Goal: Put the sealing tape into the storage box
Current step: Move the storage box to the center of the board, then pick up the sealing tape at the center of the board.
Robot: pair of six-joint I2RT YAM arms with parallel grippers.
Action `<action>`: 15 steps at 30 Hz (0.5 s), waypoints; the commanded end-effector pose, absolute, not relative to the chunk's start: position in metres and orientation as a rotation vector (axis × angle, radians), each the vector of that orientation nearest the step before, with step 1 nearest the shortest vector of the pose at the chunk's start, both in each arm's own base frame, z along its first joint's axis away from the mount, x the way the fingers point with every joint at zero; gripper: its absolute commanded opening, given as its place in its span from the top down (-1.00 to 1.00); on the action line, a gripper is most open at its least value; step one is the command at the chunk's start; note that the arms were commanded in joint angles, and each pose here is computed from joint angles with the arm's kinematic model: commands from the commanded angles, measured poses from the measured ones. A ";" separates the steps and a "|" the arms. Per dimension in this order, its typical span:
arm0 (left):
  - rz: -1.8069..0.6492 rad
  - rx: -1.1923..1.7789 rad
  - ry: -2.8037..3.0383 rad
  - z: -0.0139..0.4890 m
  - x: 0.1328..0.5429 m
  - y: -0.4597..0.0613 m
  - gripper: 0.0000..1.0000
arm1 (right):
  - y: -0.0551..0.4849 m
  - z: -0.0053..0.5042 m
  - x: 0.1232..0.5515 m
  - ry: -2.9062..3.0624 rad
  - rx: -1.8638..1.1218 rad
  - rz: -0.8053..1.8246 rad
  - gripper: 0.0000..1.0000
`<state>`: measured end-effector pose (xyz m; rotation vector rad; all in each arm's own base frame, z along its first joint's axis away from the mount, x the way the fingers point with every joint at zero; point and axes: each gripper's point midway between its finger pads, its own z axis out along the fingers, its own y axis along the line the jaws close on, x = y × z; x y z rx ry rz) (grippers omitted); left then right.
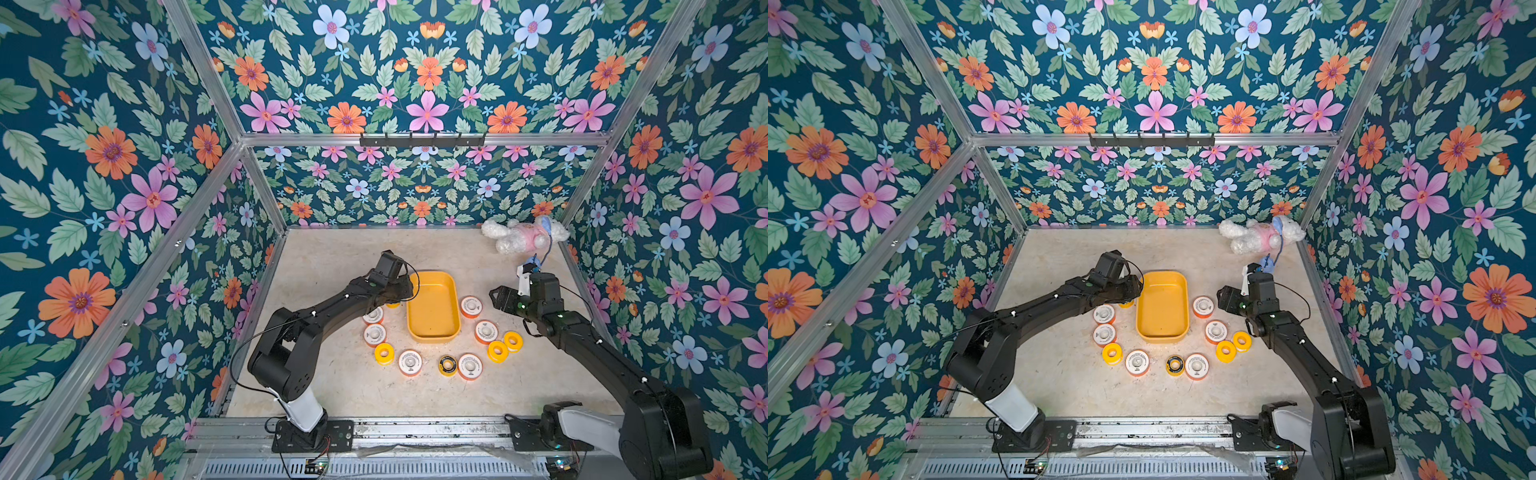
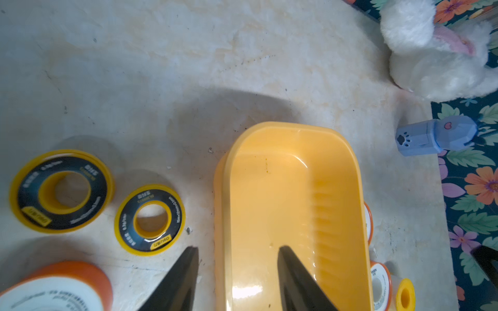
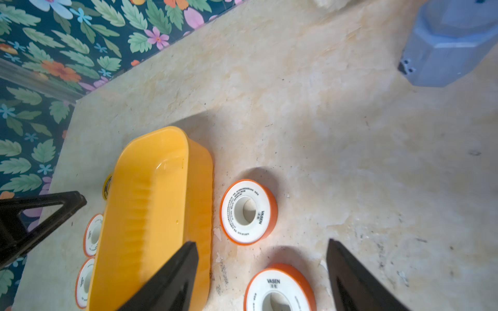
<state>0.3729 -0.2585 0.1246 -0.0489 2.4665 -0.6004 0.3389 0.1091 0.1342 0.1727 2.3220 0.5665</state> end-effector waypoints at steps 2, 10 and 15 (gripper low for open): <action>-0.514 0.003 2.431 0.140 0.367 -0.240 -0.09 | 0.132 0.123 0.341 2.406 0.105 0.629 -0.24; -0.471 -0.019 2.402 0.148 0.345 -0.209 -0.11 | 0.164 0.101 0.352 2.510 0.041 0.621 -0.05; -0.438 -0.037 2.403 0.146 0.336 -0.196 -0.11 | 0.176 0.087 0.358 2.562 0.030 0.575 -0.05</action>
